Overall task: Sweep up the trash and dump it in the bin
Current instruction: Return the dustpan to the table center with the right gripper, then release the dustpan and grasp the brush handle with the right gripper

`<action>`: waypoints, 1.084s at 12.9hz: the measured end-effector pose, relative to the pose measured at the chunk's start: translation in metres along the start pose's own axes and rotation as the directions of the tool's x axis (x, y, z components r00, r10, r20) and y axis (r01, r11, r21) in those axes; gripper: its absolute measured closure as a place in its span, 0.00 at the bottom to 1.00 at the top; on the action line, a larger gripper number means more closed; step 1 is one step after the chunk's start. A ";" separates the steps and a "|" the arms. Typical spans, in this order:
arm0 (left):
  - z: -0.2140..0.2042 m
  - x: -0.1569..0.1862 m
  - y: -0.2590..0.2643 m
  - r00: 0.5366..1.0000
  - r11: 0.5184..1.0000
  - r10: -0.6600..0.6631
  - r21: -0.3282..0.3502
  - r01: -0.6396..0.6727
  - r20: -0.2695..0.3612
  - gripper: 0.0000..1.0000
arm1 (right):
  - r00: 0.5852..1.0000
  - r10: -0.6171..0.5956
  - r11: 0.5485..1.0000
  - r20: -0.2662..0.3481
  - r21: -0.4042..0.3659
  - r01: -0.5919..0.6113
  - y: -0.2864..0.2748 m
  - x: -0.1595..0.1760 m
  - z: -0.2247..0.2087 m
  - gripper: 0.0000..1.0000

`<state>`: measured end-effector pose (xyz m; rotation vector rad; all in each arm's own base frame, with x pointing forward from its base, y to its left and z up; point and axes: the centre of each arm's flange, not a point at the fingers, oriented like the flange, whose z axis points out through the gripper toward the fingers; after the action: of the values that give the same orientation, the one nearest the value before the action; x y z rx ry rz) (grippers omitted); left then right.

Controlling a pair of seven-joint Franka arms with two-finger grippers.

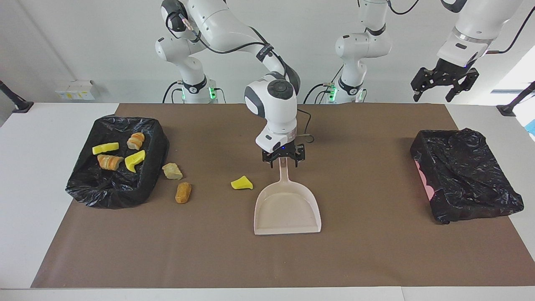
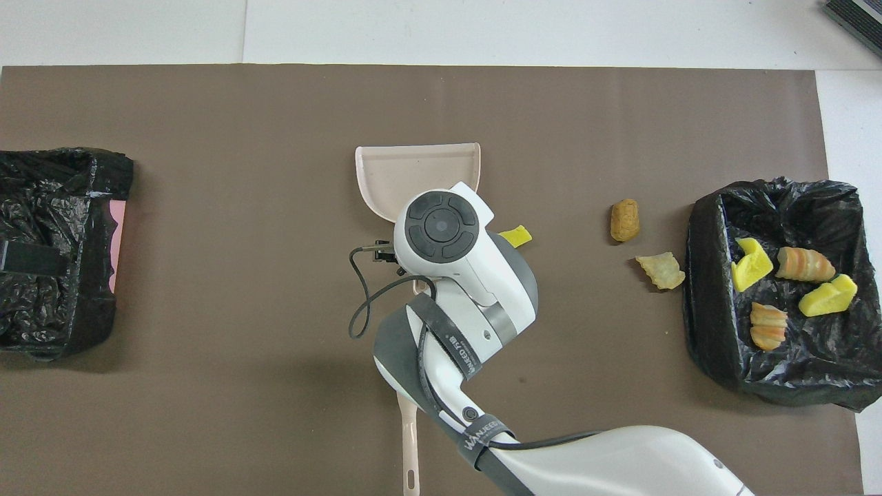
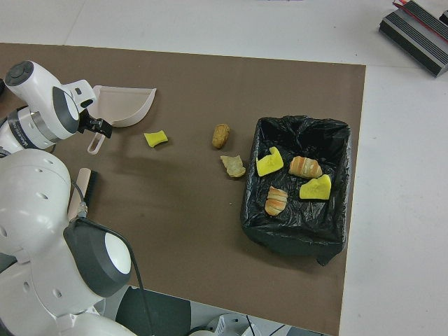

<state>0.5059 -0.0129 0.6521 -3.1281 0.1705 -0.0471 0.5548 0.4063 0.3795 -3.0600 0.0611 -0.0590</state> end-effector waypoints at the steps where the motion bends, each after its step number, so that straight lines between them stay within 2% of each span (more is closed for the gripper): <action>1: 0.000 0.001 0.002 1.000 1.000 -0.005 -0.016 0.004 -0.007 0.00 | 1.000 0.006 1.000 0.027 0.007 -0.006 -0.002 -0.006 -0.011 0.00; 3: -0.001 0.001 0.003 1.000 1.000 -0.004 -0.024 0.004 -0.009 0.00 | 0.998 -0.016 1.000 0.057 0.012 0.015 -0.013 -0.028 -0.037 0.00; 5: -0.001 0.001 0.005 1.000 1.000 -0.002 -0.025 0.002 -0.009 0.00 | 0.995 -0.043 0.999 0.086 -0.005 0.043 -0.024 -0.065 -0.048 0.00; 11: -0.002 0.002 0.006 1.000 1.000 -0.001 -0.024 0.000 -0.017 0.00 | 0.985 -0.068 0.993 0.157 -0.085 0.082 -0.028 -0.170 -0.026 0.00; 14: -0.001 0.002 0.006 1.000 1.000 0.000 -0.024 0.000 -0.015 0.00 | 0.978 -0.084 0.994 0.192 -0.050 0.095 -0.023 -0.217 -0.018 0.00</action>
<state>0.5068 -0.0192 0.6534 -3.1529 0.1723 -0.0685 0.3383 0.4371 0.3912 -3.1089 -0.0887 0.2329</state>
